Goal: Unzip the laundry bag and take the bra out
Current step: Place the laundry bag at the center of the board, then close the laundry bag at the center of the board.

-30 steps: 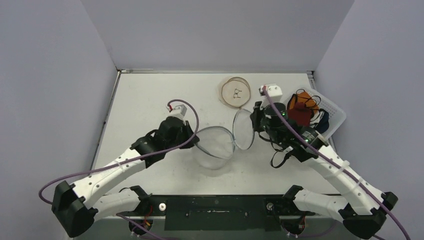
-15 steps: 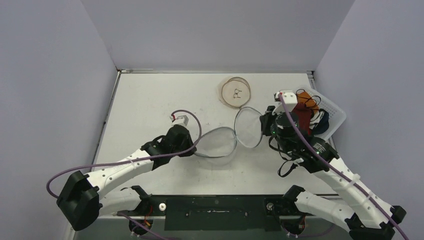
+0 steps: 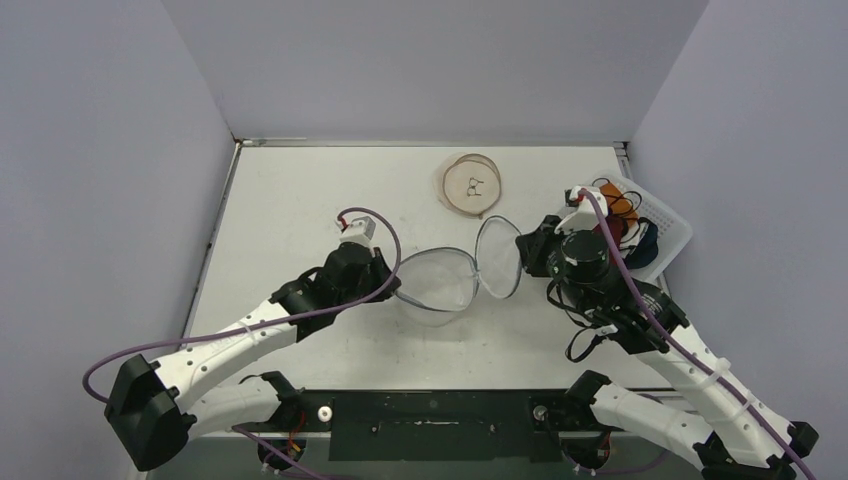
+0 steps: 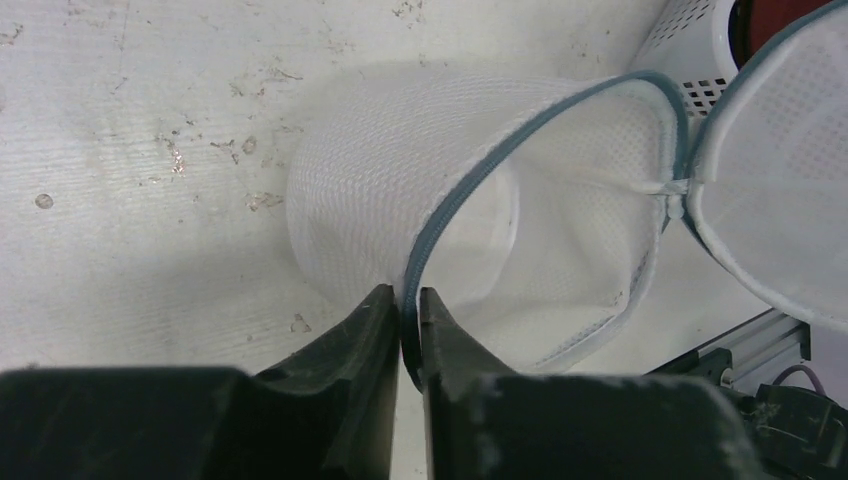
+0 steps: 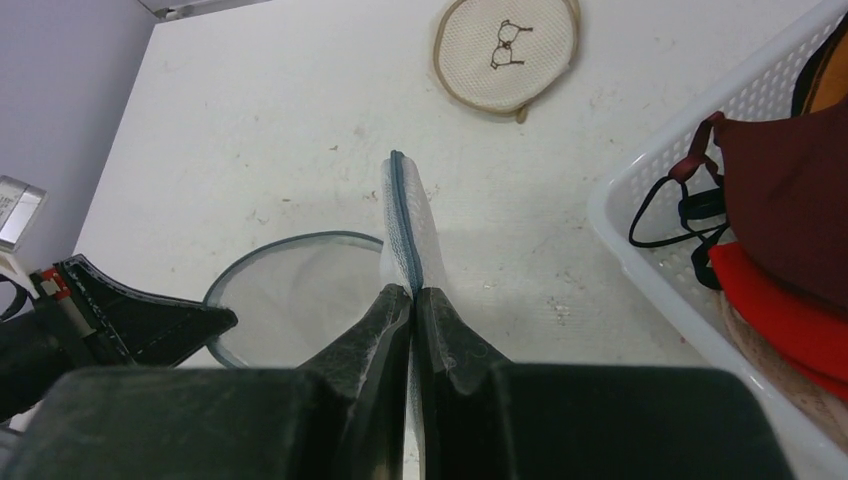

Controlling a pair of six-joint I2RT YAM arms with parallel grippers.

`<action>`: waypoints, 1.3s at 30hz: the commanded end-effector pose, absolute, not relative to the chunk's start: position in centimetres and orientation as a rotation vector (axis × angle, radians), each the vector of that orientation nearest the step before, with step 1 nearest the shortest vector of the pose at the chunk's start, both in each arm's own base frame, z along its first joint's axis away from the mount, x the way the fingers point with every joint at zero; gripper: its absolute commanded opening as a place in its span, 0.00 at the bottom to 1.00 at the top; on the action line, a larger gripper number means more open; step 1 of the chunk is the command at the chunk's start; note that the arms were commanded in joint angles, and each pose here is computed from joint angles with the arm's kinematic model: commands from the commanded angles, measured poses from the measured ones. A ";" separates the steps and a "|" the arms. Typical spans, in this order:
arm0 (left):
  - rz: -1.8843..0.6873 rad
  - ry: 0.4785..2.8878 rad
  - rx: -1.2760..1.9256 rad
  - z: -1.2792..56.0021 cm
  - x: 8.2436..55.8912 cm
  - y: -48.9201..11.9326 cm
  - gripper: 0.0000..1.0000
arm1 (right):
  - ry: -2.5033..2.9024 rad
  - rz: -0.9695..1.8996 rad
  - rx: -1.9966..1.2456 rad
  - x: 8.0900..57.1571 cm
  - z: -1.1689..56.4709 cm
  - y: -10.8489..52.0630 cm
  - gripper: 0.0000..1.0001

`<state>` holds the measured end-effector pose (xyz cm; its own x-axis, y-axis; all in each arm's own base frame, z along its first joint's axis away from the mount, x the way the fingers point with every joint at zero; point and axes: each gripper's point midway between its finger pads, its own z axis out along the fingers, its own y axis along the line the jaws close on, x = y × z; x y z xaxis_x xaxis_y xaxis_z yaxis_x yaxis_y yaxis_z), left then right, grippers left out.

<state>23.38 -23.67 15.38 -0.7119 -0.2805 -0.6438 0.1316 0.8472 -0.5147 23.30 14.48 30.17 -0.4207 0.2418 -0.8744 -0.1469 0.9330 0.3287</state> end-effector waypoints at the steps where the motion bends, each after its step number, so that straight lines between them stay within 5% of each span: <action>1: -0.747 2.214 -0.088 17.1 23.8 -24.6 0.17 | 1.991 0.487 0.091 23.7 28.0 16.2 0.05; 12: -0.929 2.030 -0.100 25.0 22.8 -24.8 0.84 | 1.993 0.500 0.087 23.9 28.5 16.7 0.05; 13: -0.963 2.007 -0.087 25.9 22.5 -25.3 1.00 | 1.995 0.512 0.084 23.9 28.5 16.8 0.05; 25: -1.228 1.744 0.157 31.6 18.1 -34.9 0.96 | 1.993 0.759 0.135 23.3 28.8 20.2 0.05; 39: -0.995 1.756 0.187 29.7 19.7 -38.3 0.96 | 2.019 0.921 0.218 23.3 28.1 22.9 0.05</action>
<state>18.16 -37.84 26.63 -0.5148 -0.2612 -0.8165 0.5642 0.6138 -0.5521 23.26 21.84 26.45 -0.6088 0.4146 -0.6764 -0.1621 0.7696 0.6176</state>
